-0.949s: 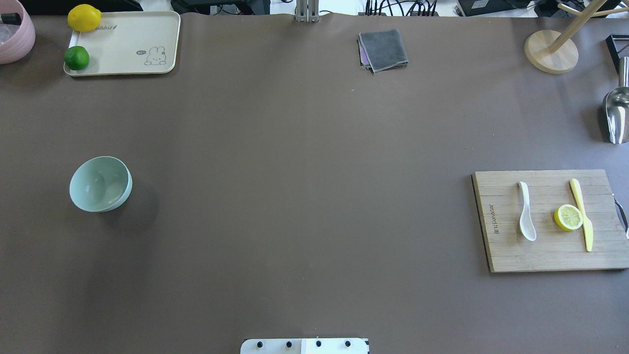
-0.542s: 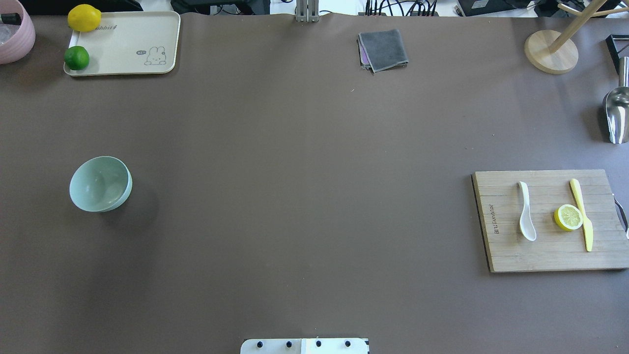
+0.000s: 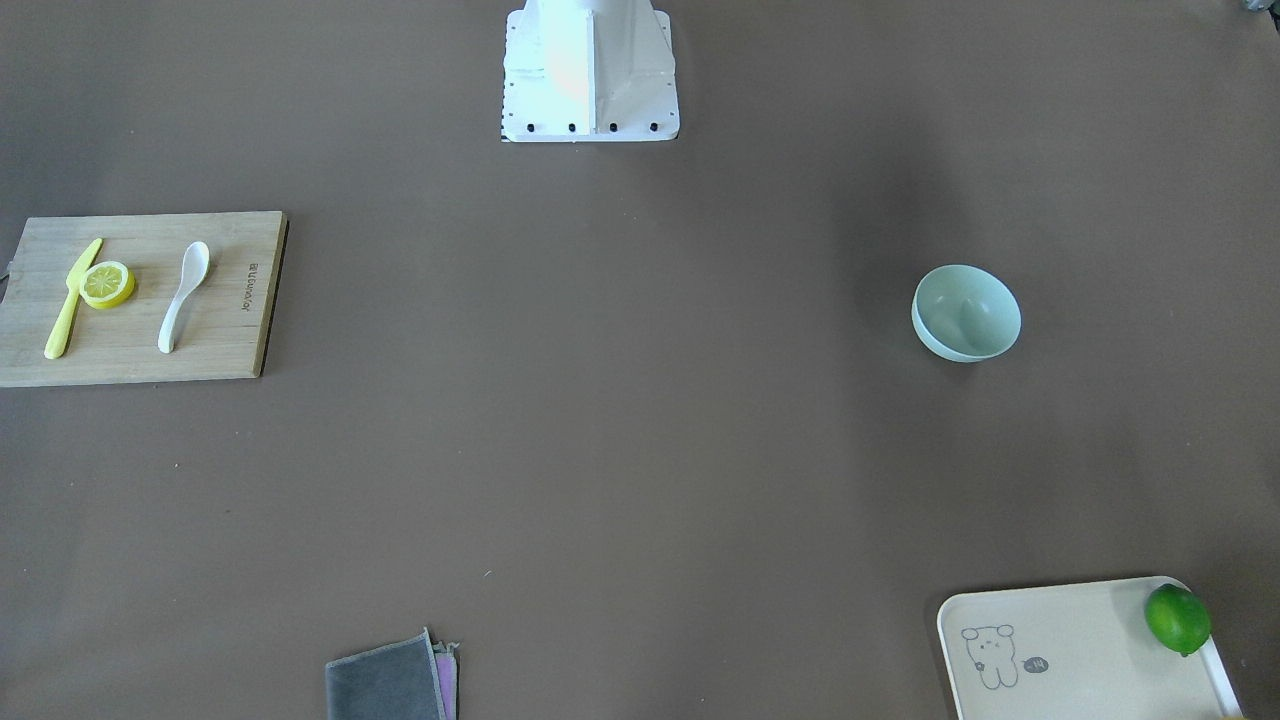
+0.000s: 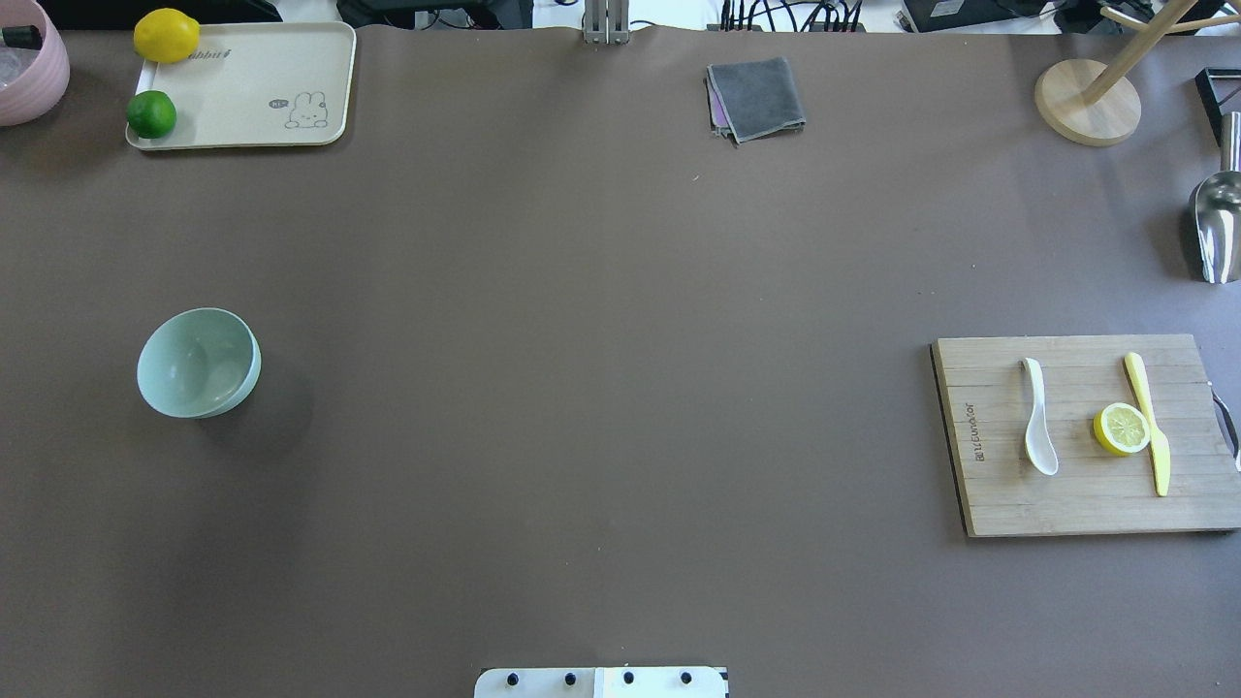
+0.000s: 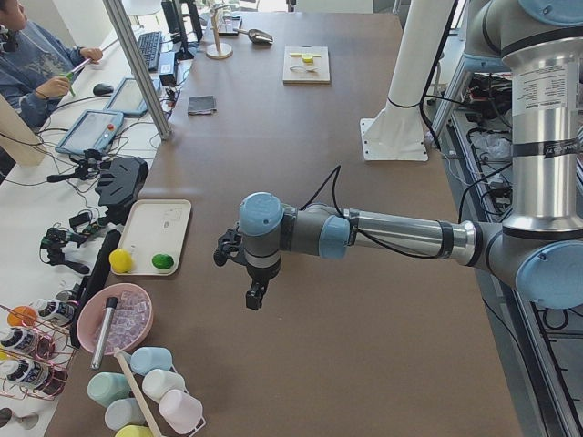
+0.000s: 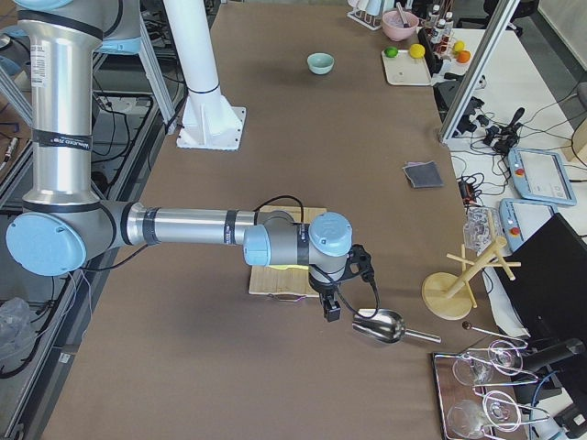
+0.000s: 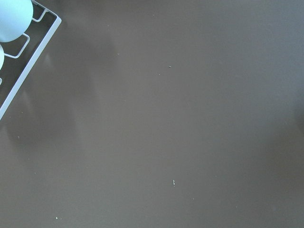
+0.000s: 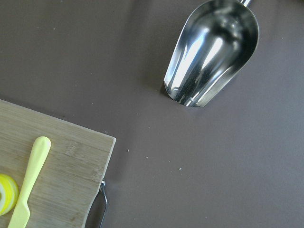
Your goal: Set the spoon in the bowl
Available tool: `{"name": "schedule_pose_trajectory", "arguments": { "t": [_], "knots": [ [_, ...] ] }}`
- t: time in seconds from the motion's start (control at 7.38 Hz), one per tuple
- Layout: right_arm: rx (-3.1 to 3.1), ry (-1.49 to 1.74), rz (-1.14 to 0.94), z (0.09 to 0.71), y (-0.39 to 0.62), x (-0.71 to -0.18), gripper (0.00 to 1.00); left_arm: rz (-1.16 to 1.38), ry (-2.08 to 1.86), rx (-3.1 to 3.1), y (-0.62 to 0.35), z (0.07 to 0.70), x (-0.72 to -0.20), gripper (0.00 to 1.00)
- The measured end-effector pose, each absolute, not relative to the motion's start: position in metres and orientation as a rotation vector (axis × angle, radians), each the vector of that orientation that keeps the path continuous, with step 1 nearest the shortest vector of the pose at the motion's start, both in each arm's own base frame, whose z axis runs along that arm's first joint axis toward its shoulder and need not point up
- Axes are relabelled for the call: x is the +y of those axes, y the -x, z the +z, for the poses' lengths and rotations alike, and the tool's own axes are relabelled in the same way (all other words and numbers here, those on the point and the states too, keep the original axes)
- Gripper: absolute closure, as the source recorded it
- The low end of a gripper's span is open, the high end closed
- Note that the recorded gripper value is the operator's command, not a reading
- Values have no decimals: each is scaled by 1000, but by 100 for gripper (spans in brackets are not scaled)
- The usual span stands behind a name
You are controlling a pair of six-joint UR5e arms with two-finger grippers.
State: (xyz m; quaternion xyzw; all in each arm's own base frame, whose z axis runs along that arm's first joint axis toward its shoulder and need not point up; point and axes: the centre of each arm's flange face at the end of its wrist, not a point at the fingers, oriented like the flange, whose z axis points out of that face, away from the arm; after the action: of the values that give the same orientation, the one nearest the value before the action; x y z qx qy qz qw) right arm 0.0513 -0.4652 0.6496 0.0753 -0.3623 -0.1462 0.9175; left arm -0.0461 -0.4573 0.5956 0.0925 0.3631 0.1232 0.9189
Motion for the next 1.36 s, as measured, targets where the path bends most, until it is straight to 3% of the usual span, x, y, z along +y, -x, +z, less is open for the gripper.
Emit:
{"name": "schedule_pose_trajectory", "arguments": {
  "t": [0.54, 0.81, 1.36],
  "knots": [
    [-769, -156, -301, 648, -49, -465, 0, 231, -237, 799, 22, 563, -467, 2],
    [-780, -160, -303, 646, -48, -466, 0, 125, -198, 879, -46, 546, -469, 2],
    [-778, -202, -323, 648, -47, -463, 0, 226, -189, 849, -162, 545, -453, 3]
  ]
}}
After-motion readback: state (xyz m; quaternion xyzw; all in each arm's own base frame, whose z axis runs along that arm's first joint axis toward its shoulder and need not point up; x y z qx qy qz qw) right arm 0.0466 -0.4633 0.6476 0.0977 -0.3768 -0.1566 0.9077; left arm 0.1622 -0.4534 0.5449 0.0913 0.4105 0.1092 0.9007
